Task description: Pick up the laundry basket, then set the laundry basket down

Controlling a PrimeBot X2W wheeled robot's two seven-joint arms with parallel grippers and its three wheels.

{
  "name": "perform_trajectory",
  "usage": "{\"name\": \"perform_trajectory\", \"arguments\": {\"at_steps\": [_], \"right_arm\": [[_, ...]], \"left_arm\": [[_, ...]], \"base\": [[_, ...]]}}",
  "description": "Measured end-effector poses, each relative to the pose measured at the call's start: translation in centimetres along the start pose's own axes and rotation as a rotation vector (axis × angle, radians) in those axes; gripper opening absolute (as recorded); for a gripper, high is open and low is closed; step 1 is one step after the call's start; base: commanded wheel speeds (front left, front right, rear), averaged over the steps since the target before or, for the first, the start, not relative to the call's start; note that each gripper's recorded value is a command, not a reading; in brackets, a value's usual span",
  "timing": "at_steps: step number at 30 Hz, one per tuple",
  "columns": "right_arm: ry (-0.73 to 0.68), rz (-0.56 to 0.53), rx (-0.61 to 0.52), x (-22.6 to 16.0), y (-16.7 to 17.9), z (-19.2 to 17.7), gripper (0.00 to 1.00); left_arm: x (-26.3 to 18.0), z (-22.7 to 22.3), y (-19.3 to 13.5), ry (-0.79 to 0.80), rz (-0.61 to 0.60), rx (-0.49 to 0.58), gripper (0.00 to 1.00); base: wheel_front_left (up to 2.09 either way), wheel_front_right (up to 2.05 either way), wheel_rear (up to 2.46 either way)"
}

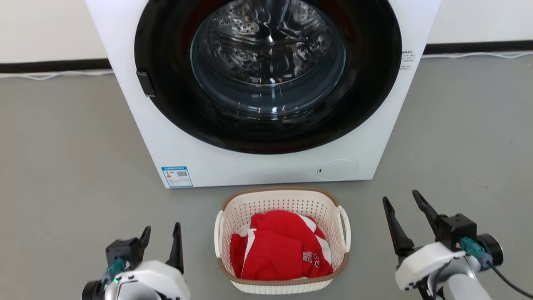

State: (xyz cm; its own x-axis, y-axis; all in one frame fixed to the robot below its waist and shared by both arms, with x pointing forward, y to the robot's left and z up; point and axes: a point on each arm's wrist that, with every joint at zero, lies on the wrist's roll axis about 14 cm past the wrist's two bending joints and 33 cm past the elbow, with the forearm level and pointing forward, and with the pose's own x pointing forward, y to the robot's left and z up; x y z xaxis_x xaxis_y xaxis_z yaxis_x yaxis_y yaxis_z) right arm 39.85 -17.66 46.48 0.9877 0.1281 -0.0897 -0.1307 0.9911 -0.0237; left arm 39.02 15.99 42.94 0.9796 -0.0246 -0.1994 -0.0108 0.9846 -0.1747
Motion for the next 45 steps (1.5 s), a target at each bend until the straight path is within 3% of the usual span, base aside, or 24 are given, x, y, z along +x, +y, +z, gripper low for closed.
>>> {"name": "perform_trajectory", "arguments": {"at_steps": [22, 23, 29, 45], "right_arm": [[-0.036, -0.086, 0.033, -3.1, -1.9, 0.4, 1.00], [-0.037, -0.087, 0.033, -3.1, -1.9, 0.4, 0.00], [0.090, -0.092, 0.084, -5.0, -1.0, -3.8, 0.00], [0.070, -0.148, 0.273, -4.7, -1.9, -3.2, 0.00]], "left_arm": [[-3.0, 0.5, 1.3, -0.053, 0.027, -0.013, 1.00], [-3.1, 0.4, 1.2, -0.052, 0.024, -0.014, 0.00], [-4.7, -3.4, 1.8, 0.067, 0.053, -0.043, 0.00], [-4.6, -3.2, 2.3, 0.078, 0.086, -0.211, 0.00]], "base": [[0.00, 0.00, 0.00], [0.00, 0.00, 0.00], [0.00, 0.00, 0.00], [0.00, 0.00, 0.00]]}}
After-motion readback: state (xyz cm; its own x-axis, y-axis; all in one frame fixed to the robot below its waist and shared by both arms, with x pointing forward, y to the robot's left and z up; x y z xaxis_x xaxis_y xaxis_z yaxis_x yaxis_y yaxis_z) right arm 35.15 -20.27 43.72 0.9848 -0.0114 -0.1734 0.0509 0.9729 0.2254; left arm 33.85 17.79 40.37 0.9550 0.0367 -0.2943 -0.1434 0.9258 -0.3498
